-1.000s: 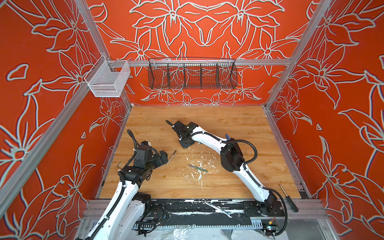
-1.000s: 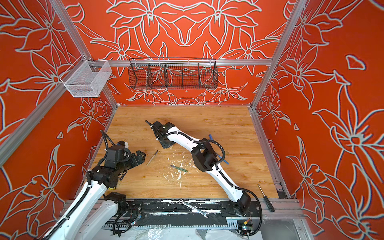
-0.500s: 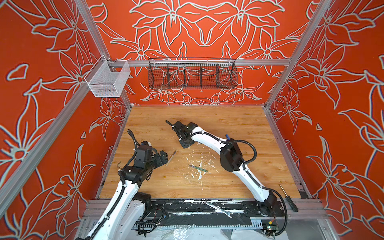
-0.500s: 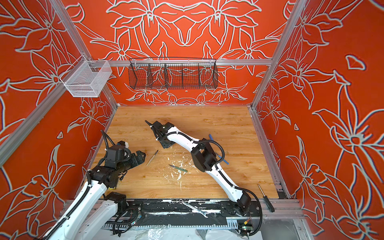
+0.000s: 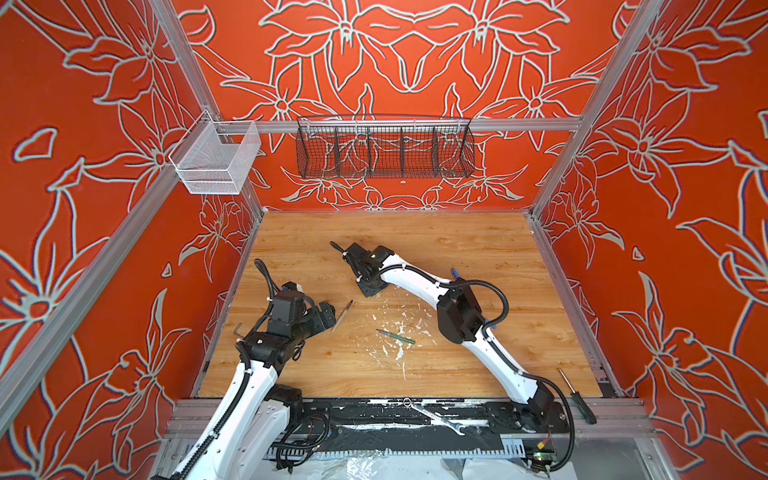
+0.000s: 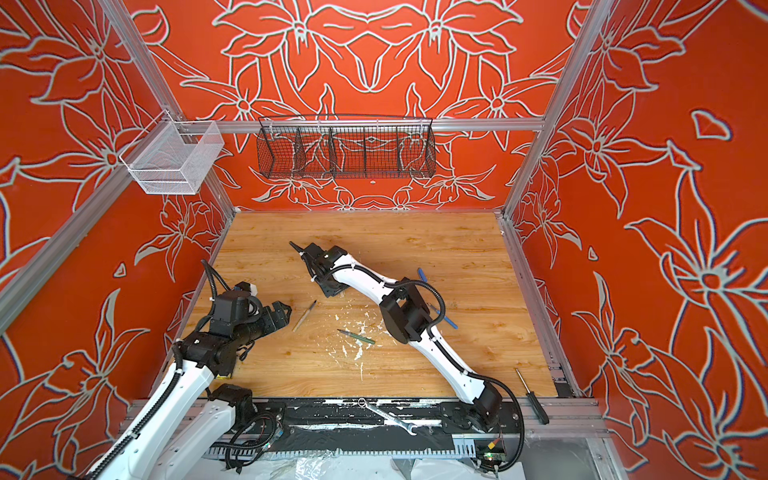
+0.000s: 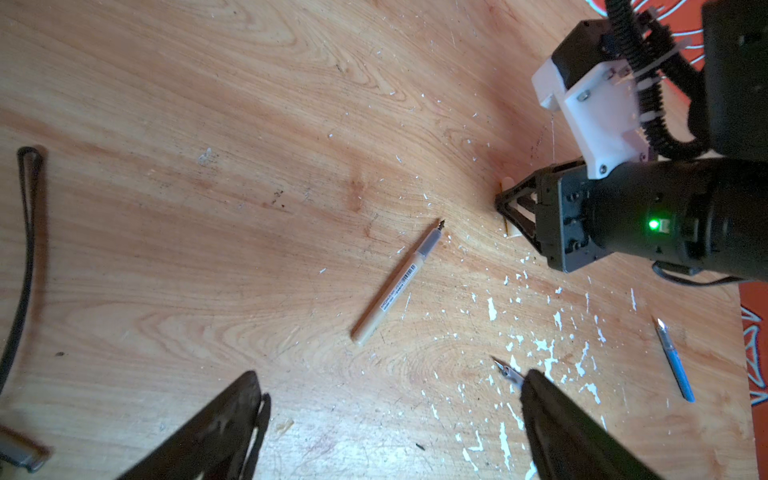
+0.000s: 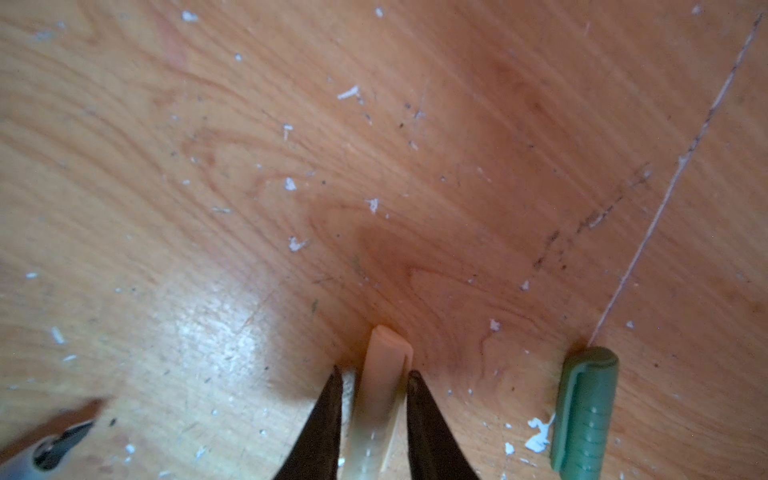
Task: Insert the pens into the pen caps
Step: 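Close the right gripper on the cream pen cap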
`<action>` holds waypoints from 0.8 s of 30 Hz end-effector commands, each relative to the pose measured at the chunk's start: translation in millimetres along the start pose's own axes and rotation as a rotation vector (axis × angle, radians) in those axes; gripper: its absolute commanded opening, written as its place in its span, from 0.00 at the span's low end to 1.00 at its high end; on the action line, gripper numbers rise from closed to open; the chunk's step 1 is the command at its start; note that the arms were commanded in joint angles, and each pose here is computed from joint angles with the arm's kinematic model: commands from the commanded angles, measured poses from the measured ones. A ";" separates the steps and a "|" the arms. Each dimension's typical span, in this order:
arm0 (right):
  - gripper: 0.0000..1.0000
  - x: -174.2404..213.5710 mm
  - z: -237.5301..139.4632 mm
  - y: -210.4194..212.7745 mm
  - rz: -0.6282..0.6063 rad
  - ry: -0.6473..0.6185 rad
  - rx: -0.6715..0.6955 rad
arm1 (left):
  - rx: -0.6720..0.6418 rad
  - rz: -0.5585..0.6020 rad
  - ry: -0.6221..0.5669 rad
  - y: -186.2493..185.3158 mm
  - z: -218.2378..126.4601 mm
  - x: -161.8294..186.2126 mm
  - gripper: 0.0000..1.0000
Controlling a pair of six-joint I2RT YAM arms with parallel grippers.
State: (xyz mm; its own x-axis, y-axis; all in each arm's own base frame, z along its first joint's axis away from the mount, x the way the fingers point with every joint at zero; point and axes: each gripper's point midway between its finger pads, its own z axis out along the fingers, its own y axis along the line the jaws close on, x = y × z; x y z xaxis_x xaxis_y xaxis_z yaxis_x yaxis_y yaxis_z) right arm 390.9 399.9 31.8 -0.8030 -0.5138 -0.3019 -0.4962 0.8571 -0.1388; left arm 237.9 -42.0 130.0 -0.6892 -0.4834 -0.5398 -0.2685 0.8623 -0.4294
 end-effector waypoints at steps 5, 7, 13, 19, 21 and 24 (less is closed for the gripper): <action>0.29 8.0 10.1 0.6 -0.038 0.029 0.040 | 0.002 0.009 0.017 -1.2 2.4 1.6 0.97; 0.28 10.5 8.9 -2.9 -0.050 0.039 0.057 | 0.000 0.008 0.022 -1.0 3.1 2.2 0.97; 0.25 12.2 1.1 -9.5 -0.090 0.046 0.086 | 0.004 0.006 0.016 -1.7 2.2 1.4 0.97; 0.22 14.3 1.5 -11.9 -0.113 0.055 0.102 | 0.005 0.004 0.030 -1.1 4.4 4.7 0.97; 0.21 14.4 0.5 -12.7 -0.119 0.056 0.106 | 0.004 0.003 0.043 -1.0 6.6 6.4 0.97; 0.20 13.8 -0.4 -13.5 -0.125 0.055 0.109 | 0.005 0.002 0.063 -1.7 10.4 8.9 0.97</action>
State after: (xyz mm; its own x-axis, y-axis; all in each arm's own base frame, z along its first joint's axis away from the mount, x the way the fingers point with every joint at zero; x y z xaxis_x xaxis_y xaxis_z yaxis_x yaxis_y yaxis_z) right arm 390.9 386.1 32.0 -0.7647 -0.5890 -0.2614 -0.5410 0.8072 -0.2361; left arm 238.0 -45.7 121.0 -0.7194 -0.4757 -0.5061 -0.2716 0.8633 -0.4253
